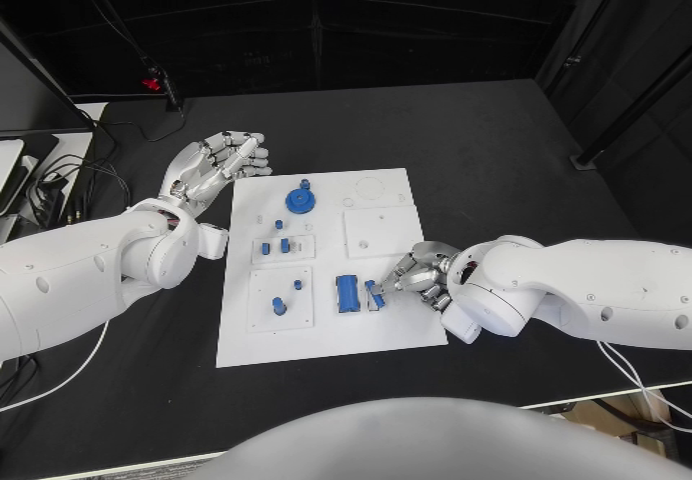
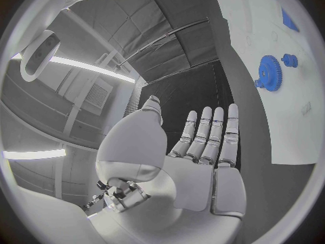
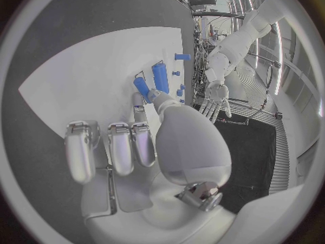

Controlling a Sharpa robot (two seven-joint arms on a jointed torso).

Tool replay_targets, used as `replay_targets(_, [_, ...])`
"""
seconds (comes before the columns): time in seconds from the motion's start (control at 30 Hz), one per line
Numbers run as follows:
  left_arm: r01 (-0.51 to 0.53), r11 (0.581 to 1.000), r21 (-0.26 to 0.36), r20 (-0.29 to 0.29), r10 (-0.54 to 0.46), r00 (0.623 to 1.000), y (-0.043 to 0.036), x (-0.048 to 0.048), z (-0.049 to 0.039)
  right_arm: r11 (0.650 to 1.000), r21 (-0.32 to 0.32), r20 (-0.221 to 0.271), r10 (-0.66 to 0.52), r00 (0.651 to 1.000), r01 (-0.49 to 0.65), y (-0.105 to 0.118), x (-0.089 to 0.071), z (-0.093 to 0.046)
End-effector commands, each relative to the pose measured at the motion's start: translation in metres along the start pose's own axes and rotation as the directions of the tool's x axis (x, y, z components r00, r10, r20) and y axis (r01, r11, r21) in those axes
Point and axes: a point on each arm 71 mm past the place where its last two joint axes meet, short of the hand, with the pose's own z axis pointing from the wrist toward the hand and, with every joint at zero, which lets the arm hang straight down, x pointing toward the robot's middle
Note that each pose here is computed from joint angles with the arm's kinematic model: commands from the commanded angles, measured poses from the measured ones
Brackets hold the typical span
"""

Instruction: Assemble the parts on the task board

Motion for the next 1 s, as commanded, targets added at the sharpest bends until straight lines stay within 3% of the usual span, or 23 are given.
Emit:
replay_targets(0.03, [0.008,1.000,0.009,-0.006,-0.008,1.000,-0.0014,0.0006,0.0007,1.000,0.004,-0.009,-0.002,1.000,0.002,0.0005,0.0008,0.0000])
replay_targets(0.4, [0.007,1.000,0.008,-0.006,-0.007,1.000,-0.0014,0.0003,0.0004,1.000,0.000,-0.006,-0.011,1.000,0.011,0.0007,0.0006,-0.0001])
replay_targets(1.0, [0.006,1.000,0.007,-0.004,-0.006,1.000,-0.0011,-0.0009,0.0002,0.992,-0.051,0.051,-0.116,0.992,0.119,-0.0003,-0.0073,-0.0047])
